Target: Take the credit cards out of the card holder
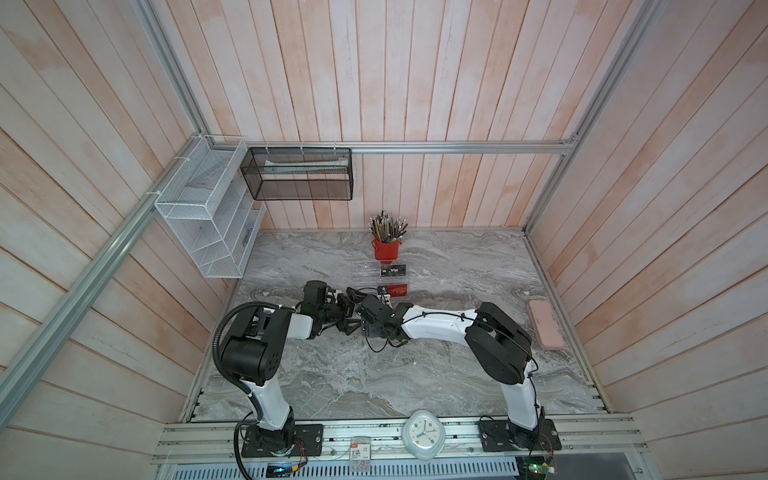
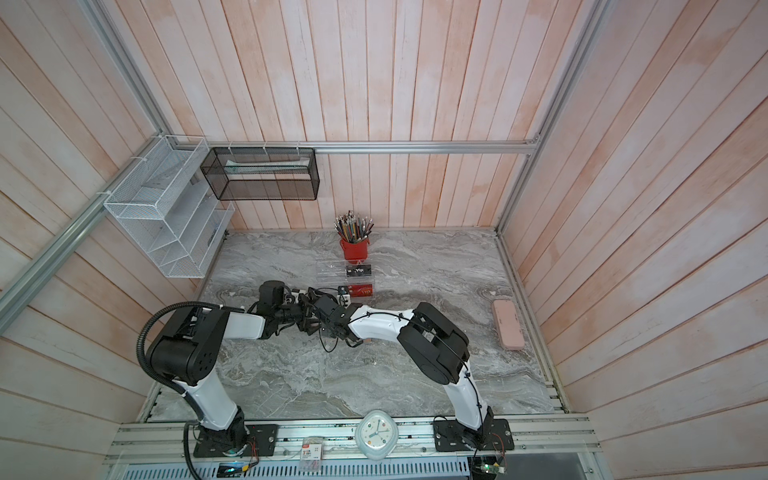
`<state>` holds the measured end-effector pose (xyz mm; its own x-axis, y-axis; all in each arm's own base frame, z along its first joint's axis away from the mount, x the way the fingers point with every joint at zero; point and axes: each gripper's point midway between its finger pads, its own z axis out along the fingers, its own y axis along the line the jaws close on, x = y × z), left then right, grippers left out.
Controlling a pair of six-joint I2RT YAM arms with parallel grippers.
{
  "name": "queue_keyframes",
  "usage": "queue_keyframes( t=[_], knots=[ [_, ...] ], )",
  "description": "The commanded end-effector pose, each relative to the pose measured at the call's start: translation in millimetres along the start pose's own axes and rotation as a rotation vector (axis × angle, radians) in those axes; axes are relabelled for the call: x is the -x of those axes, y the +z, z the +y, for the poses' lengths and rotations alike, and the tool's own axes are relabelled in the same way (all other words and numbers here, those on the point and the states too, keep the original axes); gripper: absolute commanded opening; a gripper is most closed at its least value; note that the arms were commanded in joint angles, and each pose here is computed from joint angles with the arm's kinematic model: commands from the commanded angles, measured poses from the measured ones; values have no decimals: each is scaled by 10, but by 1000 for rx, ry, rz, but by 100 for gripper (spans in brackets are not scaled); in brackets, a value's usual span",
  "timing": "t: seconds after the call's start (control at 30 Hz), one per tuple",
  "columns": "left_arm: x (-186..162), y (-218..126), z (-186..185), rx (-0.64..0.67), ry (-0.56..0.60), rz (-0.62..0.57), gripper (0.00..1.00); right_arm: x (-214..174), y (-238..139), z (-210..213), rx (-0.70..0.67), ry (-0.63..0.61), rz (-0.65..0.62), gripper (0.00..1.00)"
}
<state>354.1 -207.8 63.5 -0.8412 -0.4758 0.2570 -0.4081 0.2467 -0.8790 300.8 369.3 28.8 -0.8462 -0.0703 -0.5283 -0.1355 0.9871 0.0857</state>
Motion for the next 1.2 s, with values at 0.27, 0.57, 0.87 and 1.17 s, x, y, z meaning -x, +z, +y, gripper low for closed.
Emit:
queue_keyframes(
  t=[0.27,0.57,0.87,1.17],
  knots=[
    [-12,35,326,71,-70,0,100,-48,-88,-229,-51,19,3,98],
    [4,32,296,68,-65,-4,100,-10,-185,-350,-65,28,-13,98],
    [10,38,280,68,-63,-3,100,2,-238,-569,-88,64,-16,98],
    [22,37,222,65,-55,-3,100,-45,-312,-823,-106,101,-18,98]
  ],
)
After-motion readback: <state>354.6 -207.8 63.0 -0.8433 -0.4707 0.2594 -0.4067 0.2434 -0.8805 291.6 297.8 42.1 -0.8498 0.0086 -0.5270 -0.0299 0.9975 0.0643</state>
